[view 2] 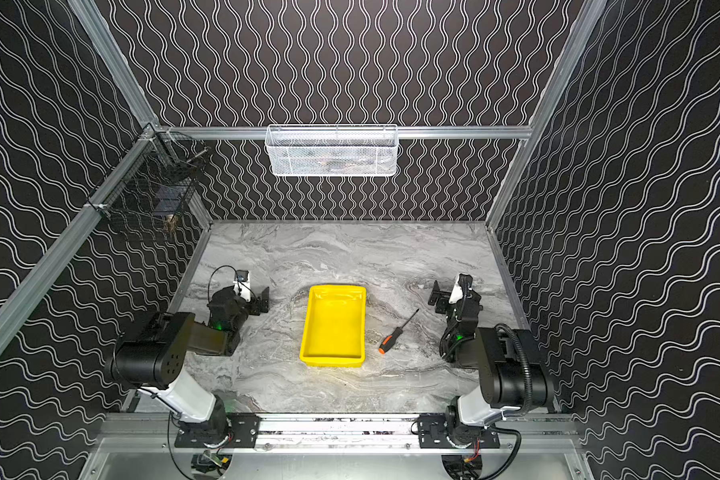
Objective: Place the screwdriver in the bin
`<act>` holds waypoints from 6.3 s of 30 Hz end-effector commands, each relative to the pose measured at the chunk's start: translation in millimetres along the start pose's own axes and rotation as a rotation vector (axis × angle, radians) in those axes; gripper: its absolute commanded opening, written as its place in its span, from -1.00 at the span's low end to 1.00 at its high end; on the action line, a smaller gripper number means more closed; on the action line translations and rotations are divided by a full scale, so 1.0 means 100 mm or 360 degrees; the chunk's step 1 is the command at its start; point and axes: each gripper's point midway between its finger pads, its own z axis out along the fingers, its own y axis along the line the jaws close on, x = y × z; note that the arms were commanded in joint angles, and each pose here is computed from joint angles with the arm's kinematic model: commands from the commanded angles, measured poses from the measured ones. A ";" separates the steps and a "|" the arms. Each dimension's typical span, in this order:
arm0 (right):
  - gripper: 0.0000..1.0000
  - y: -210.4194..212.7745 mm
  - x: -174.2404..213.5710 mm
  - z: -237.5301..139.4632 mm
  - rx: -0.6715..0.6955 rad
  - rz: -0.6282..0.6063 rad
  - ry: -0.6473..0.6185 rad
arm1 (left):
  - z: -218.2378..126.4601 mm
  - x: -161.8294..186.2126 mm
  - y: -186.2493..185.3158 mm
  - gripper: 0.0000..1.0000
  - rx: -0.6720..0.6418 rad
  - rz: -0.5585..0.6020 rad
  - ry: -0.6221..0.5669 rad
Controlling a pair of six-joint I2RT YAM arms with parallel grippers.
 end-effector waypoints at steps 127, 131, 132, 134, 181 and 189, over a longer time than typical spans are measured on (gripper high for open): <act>0.15 1.63 1.13 -1.28 -0.0062 0.0459 0.1831 | -1.02 -0.84 -0.49 0.97 0.0312 -0.0350 0.0868; 0.05 1.64 1.19 -1.27 -0.0052 0.0431 0.1849 | -1.01 -0.83 -0.47 0.97 0.0303 -0.0349 0.0870; 0.02 1.64 1.20 -1.27 -0.0054 0.0423 0.1856 | -1.01 -0.83 -0.47 0.97 0.0303 -0.0349 0.0871; -0.03 1.64 1.23 -1.27 -0.0049 0.0407 0.1867 | -1.01 -0.82 -0.47 0.97 0.0303 -0.0355 0.0873; -0.77 2.04 0.02 -1.24 -0.0585 -0.0162 0.1567 | -1.01 -0.84 -0.44 0.97 0.0297 -0.0371 0.0863; -0.79 2.75 -0.12 -1.55 -0.0926 -0.0421 0.1501 | -1.01 -0.84 -0.42 0.97 0.0294 -0.0379 0.0858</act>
